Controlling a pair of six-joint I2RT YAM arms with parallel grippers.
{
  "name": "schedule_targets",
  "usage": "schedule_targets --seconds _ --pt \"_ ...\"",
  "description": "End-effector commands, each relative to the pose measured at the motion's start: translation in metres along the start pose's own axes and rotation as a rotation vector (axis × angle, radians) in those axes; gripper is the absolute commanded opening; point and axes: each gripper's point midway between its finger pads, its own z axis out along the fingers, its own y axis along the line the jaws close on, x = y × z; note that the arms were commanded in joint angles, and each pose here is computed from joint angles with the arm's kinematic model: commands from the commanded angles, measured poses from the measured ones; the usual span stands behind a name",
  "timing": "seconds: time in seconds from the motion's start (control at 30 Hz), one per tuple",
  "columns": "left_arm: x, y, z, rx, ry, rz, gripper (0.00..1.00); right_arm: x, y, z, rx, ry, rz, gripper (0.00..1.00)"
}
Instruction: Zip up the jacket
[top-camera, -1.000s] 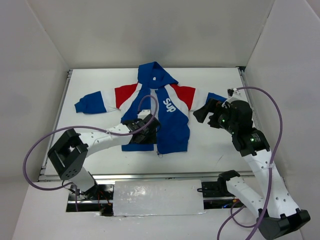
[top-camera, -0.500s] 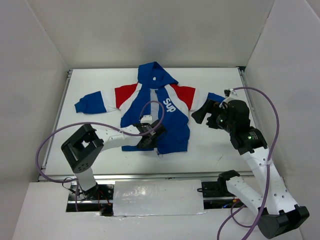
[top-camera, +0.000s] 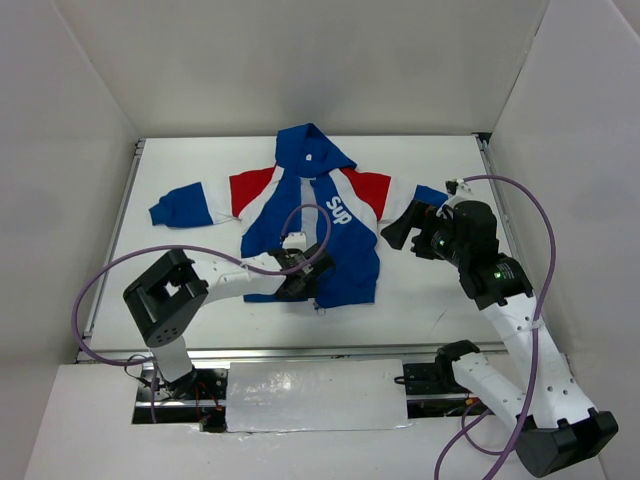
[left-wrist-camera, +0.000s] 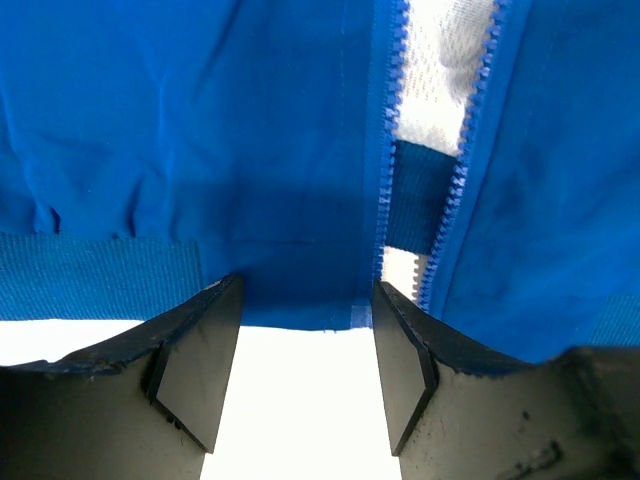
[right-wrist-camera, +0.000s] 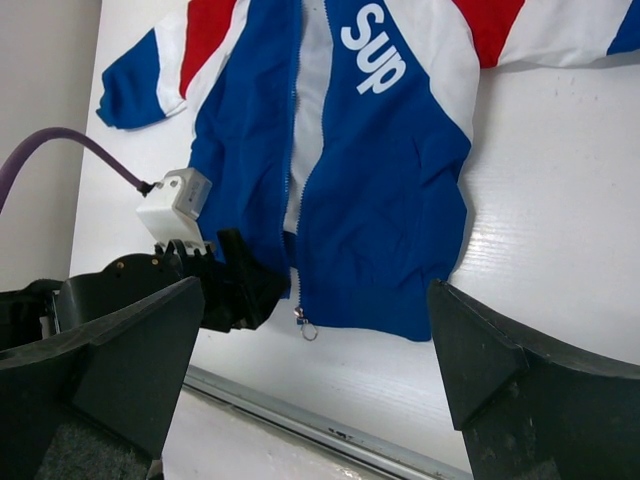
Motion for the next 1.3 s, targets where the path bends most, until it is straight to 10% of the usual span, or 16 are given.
schedule_targets --seconds 0.0,0.3,0.7,0.87,1.27 --pt "0.009 0.005 0.003 -0.017 0.008 -0.003 0.66 -0.003 0.006 0.001 -0.036 -0.019 -0.031 1.0" --pt "0.028 0.016 0.017 -0.036 0.042 -0.003 0.54 0.0 0.006 0.002 -0.042 -0.011 -0.029 1.0" --pt "0.024 -0.025 0.005 0.207 0.042 0.035 0.1 0.001 0.008 0.005 -0.049 0.006 -0.032 1.0" --pt "0.018 -0.034 -0.008 0.272 0.031 0.033 0.45 0.003 0.01 0.005 -0.058 0.015 -0.038 1.0" --pt "0.028 -0.025 0.003 0.218 0.063 0.032 0.46 0.003 0.009 0.006 -0.056 0.015 -0.04 1.0"
